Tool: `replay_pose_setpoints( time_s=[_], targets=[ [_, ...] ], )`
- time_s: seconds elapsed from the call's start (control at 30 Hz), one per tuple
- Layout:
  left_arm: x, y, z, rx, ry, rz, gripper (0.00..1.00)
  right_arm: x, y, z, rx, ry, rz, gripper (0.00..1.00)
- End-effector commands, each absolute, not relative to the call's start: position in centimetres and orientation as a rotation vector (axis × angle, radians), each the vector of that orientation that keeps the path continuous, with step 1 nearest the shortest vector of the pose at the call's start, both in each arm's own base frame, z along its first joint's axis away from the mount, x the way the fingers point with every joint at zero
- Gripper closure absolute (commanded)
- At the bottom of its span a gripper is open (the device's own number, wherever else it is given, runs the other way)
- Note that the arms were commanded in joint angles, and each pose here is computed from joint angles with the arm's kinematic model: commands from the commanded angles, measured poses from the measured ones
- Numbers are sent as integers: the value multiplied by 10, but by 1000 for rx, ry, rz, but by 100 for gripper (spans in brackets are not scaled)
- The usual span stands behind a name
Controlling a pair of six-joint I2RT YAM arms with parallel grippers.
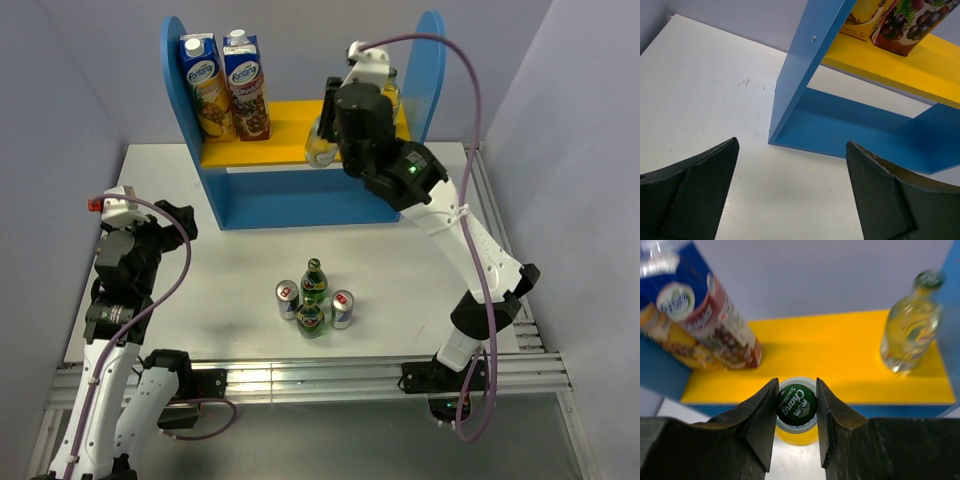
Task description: Place and organize the beverage onto the shelf
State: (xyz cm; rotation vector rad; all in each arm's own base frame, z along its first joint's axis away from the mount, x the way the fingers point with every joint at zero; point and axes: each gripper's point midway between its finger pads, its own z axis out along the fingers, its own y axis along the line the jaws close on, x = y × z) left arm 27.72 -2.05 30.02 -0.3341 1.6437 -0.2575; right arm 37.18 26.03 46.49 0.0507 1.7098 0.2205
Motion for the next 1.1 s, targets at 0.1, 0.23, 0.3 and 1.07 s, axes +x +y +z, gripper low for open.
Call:
replay_pose_setpoints(
  time_s=[0.1,0.23,0.3,1.07],
  targets=[
    [278,-21,308,-312,1618,-263,5,388,224,531,166,1539,218,100],
    [278,-22,308,-311,1618,-267,6,405,216,536,184,1520,203,100],
    [278,-22,307,-310,1621,-267,6,413,213,541,198,1502,203,100],
    [278,-25,307,-299,1624,-282,6,489,192,516,228,1460,39,100]
  ],
)
